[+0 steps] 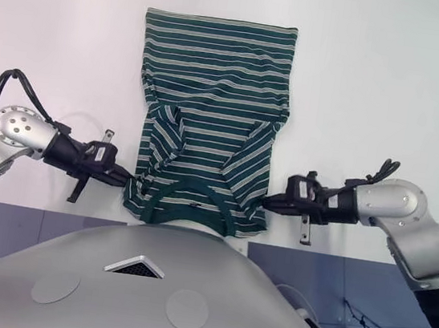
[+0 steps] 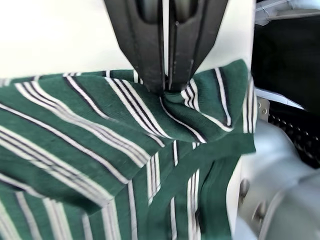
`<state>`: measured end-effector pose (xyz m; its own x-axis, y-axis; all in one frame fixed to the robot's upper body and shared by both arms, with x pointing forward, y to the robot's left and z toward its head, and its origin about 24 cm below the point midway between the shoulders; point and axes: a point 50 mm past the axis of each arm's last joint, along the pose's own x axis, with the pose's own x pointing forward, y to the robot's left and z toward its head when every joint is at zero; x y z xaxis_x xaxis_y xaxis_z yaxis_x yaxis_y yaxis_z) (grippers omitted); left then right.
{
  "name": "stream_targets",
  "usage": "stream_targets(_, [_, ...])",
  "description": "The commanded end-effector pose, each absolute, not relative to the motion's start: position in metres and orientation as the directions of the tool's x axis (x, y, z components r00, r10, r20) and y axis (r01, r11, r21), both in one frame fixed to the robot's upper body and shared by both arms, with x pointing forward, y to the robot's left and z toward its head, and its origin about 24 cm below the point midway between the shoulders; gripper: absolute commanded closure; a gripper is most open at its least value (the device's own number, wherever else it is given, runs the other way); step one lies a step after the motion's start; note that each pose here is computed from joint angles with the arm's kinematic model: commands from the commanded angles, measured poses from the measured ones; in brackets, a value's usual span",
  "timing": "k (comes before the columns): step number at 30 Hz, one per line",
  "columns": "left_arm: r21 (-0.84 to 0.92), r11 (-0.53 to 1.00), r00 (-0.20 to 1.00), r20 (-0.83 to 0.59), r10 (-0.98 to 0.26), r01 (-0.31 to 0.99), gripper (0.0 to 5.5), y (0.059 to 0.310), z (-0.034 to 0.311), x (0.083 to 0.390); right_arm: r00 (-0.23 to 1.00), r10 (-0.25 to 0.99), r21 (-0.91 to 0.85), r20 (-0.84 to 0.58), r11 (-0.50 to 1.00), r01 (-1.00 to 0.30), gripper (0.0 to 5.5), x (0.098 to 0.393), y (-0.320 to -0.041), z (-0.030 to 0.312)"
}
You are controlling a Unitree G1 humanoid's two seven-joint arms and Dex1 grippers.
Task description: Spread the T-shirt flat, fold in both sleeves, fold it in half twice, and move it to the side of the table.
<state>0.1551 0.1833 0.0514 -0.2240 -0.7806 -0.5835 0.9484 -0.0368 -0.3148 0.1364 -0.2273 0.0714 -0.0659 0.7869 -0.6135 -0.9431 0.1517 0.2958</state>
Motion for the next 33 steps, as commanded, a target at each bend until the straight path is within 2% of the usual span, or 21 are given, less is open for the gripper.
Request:
stream_targets(1, [-0.403, 0.089, -0.097, -0.419, -0.903, 0.911, 5.49, 0.179, 0.078, 0.179, 0.097, 0.879, 0.366, -0.467, 0.292, -0.884, 5.50, 0.170, -0.226, 0.097])
stream_targets(2, [-0.408, 0.140, -0.024, -0.370, -0.929, 0.902, 5.49, 0.179, 0.086, 0.194, 0.167, 0.894, 0.389, -0.416, 0.340, -0.856, 5.50, 0.185, -0.227, 0.103])
stream_targets(3, [-0.389, 0.233, 0.109, -0.315, -0.943, 0.891, 5.49, 0.180, 0.096, 0.219, 0.263, 0.897, 0.418, -0.357, 0.405, -0.813, 5.50, 0.205, -0.230, 0.109])
stream_targets(6, [-0.363, 0.418, 0.357, -0.225, -0.907, 0.833, 5.49, 0.178, 0.111, 0.277, 0.475, 0.838, 0.509, -0.269, 0.542, -0.669, 5.50, 0.250, -0.238, 0.110])
stream_targets(10, [-0.323, 0.642, 0.560, -0.315, -0.766, 0.696, 5.49, 0.173, 0.091, 0.329, 0.639, 0.718, 0.575, -0.276, 0.656, -0.489, 5.50, 0.294, -0.231, 0.087])
stream_targets(14, [-0.295, 0.779, 0.665, -0.406, -0.627, 0.554, 5.49, 0.171, 0.063, 0.350, 0.720, 0.603, 0.581, -0.343, 0.739, -0.342, 5.50, 0.322, -0.222, 0.063])
stream_targets(15, [-0.290, 0.810, 0.691, -0.423, -0.586, 0.510, 5.18, 0.171, 0.057, 0.354, 0.734, 0.575, 0.578, -0.361, 0.756, -0.308, 5.50, 0.326, -0.221, 0.057])
stream_targets(18, [-0.245, 0.884, 0.758, -0.456, -0.467, 0.398, 4.51, 0.179, 0.042, 0.358, 0.801, 0.484, 0.555, -0.353, 0.798, -0.237, 4.71, 0.336, -0.219, 0.050])
stream_targets(19, [-0.201, 0.908, 0.786, -0.455, -0.418, 0.367, 4.51, 0.183, 0.039, 0.358, 0.841, 0.426, 0.507, -0.334, 0.833, -0.221, 4.71, 0.340, -0.223, 0.052])
stream_targets(21, [-0.122, 0.932, 0.837, -0.410, -0.362, 0.343, 4.51, 0.189, 0.042, 0.359, 0.928, 0.271, 0.229, -0.255, 0.950, -0.214, 4.71, 0.346, -0.237, 0.067])
stream_targets(22, [-0.078, 0.919, 0.851, -0.353, -0.388, 0.387, 4.51, 0.185, 0.051, 0.359, 0.932, 0.295, 0.099, -0.212, 0.955, -0.280, 4.71, 0.348, -0.233, 0.075])
stream_targets(23, [-0.023, 0.873, 0.832, -0.291, -0.471, 0.487, 4.48, 0.173, 0.064, 0.358, 0.912, 0.360, -0.004, -0.198, 0.930, -0.368, 4.90, 0.348, -0.223, 0.078])
stream_targets(25, [0.041, 0.683, 0.670, -0.246, -0.701, 0.729, 4.48, 0.134, 0.082, 0.343, 0.860, 0.457, -0.138, -0.229, 0.859, -0.493, 5.22, 0.350, -0.203, 0.075])
stream_targets(26, [0.078, 0.563, 0.559, -0.291, -0.777, 0.823, 4.73, 0.116, 0.081, 0.333, 0.832, 0.487, -0.196, -0.265, 0.818, -0.541, 5.48, 0.353, -0.194, 0.070])
stream_targets(27, [0.095, 0.448, 0.451, -0.354, -0.819, 0.889, 4.82, 0.101, 0.077, 0.321, 0.802, 0.509, -0.238, -0.311, 0.776, -0.584, 5.49, 0.356, -0.185, 0.065])
stream_targets(29, [0.098, 0.289, 0.300, -0.479, -0.825, 0.952, 5.24, 0.082, 0.059, 0.301, 0.751, 0.489, -0.342, -0.443, 0.683, -0.646, 5.50, 0.360, -0.176, 0.050])
stream_targets(30, [0.104, 0.256, 0.271, -0.526, -0.806, 0.961, 5.43, 0.079, 0.050, 0.295, 0.741, 0.463, -0.393, -0.487, 0.641, -0.659, 5.50, 0.361, -0.176, 0.045])
stream_targets(33, [0.150, 0.226, 0.268, -0.662, -0.700, 0.963, 5.47, 0.097, 0.019, 0.289, 0.679, 0.377, -0.525, -0.630, 0.438, -0.730, 5.50, 0.356, -0.192, 0.032])
